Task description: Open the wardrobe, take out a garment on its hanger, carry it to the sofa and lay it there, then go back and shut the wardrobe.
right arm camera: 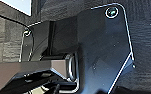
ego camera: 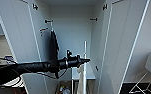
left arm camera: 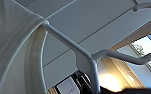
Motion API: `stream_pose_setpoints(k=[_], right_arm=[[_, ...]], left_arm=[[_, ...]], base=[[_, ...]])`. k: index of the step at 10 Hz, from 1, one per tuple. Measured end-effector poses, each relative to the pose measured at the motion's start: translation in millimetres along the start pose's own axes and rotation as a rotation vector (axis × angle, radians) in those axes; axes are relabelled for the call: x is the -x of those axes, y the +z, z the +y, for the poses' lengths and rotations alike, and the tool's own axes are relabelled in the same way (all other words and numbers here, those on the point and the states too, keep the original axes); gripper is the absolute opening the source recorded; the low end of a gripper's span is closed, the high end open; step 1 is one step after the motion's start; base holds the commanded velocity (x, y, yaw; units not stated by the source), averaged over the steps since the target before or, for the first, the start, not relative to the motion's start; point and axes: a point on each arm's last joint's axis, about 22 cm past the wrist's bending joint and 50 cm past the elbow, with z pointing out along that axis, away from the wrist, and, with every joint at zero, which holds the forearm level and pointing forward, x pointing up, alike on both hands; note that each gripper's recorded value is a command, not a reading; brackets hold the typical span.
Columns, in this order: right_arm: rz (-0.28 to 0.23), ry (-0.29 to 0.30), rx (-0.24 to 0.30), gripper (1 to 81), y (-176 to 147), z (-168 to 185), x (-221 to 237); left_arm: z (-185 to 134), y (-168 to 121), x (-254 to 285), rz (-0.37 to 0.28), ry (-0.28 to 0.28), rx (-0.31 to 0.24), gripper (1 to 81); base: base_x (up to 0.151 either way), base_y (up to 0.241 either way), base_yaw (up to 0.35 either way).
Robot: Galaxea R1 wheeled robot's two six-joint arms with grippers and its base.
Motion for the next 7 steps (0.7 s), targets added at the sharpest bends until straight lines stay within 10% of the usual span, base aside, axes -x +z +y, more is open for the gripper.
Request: stream_pose_setpoints(k=[7], right_arm=[[0.001, 0.005, -0.01, 81.1, 3, -8, 0]], left_arm=[[-20, -3, 37, -0.073, -0.031, -0.08, 1.0]], base=[[0.0, 0.0, 0.0]])
